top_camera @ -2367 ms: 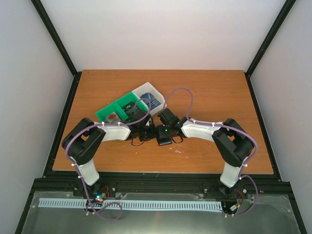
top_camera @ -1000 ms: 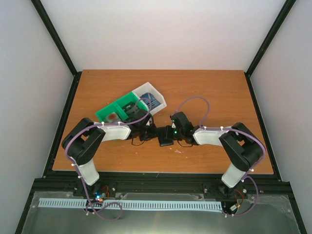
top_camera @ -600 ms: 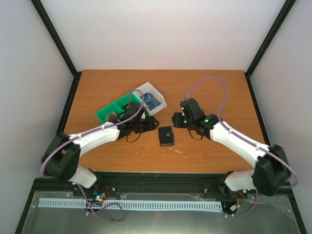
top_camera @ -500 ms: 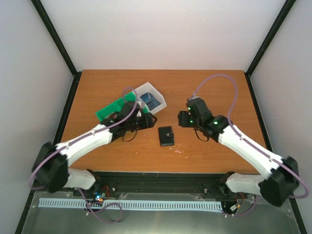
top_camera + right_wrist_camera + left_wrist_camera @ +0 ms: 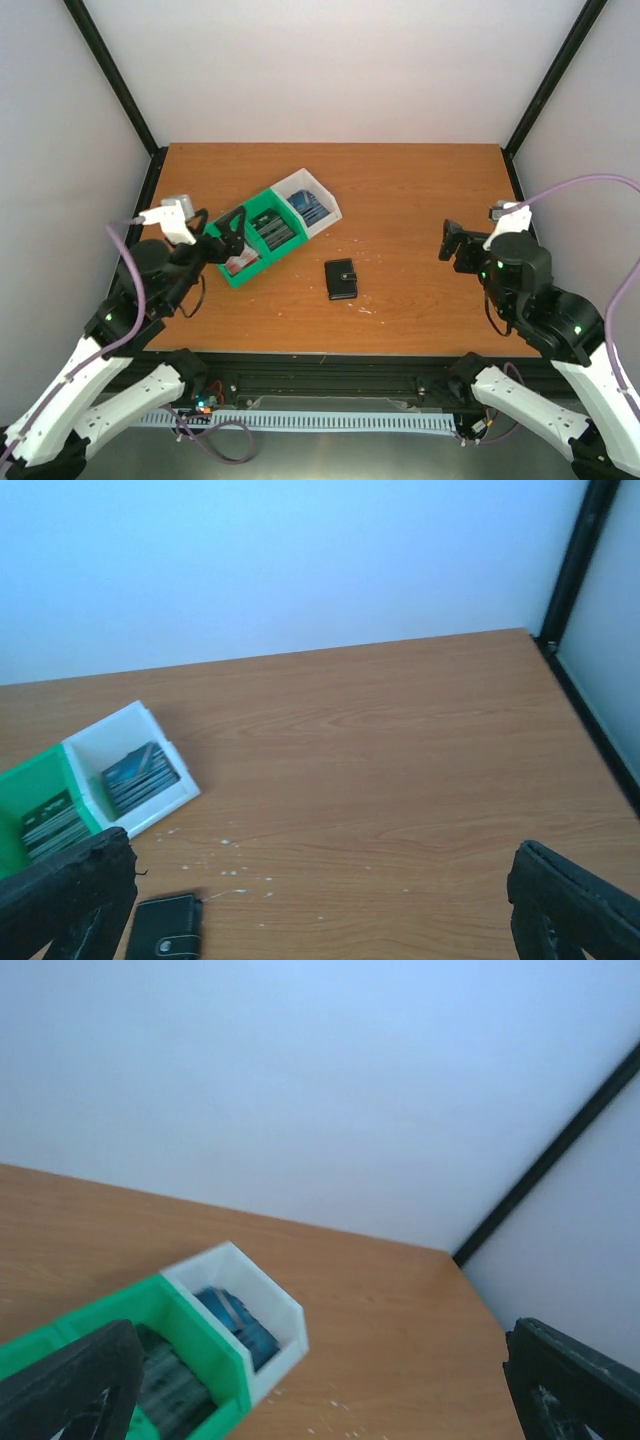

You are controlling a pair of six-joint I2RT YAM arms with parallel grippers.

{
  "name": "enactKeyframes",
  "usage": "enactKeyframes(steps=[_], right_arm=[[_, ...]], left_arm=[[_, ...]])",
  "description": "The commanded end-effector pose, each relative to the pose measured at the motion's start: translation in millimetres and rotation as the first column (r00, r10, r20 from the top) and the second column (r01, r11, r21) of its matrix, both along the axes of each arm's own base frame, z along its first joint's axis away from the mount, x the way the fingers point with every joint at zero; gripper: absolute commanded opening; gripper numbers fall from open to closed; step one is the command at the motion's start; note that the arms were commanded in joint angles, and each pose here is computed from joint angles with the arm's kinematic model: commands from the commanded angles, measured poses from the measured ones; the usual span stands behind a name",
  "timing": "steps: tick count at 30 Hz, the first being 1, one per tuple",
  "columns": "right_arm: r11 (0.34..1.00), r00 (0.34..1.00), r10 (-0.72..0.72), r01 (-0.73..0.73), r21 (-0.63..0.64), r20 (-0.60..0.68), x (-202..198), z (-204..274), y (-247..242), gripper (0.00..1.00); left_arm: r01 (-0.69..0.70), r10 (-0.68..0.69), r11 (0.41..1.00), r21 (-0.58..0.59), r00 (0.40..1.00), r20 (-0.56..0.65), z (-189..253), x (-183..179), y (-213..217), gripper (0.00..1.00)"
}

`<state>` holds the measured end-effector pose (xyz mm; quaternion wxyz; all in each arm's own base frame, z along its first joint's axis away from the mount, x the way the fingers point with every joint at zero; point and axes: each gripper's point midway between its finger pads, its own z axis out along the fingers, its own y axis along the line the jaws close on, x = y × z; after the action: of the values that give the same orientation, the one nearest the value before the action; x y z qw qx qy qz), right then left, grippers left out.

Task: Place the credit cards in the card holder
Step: Reset both arms

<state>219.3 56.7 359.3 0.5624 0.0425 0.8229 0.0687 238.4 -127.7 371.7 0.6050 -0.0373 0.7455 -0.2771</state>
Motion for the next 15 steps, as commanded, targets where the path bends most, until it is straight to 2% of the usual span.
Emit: enactKeyframes(steps=[1, 8, 15], right_arm=[[0.993, 0.995, -0.096, 0.096, -0.061, 0.007, -19, 3, -34, 1.0], [0.991, 0.987, -0.137, 0.136, 0.015, 0.088, -39, 17, -55, 1.0], [0.99, 0.985, -0.136, 0.132, 0.044, 0.103, -39, 13, -55, 1.0]], left_arm=[[-0.178, 0.175, 0.98, 0.092, 0.984, 0.047, 6, -13, 49, 1.0], [-0.263, 0.257, 0.964, 0.034, 0.96, 0.11, 18, -45, 90, 1.0], [-0.292, 0.29, 0.956, -0.002, 0.95, 0.118, 17, -60, 108, 1.0]])
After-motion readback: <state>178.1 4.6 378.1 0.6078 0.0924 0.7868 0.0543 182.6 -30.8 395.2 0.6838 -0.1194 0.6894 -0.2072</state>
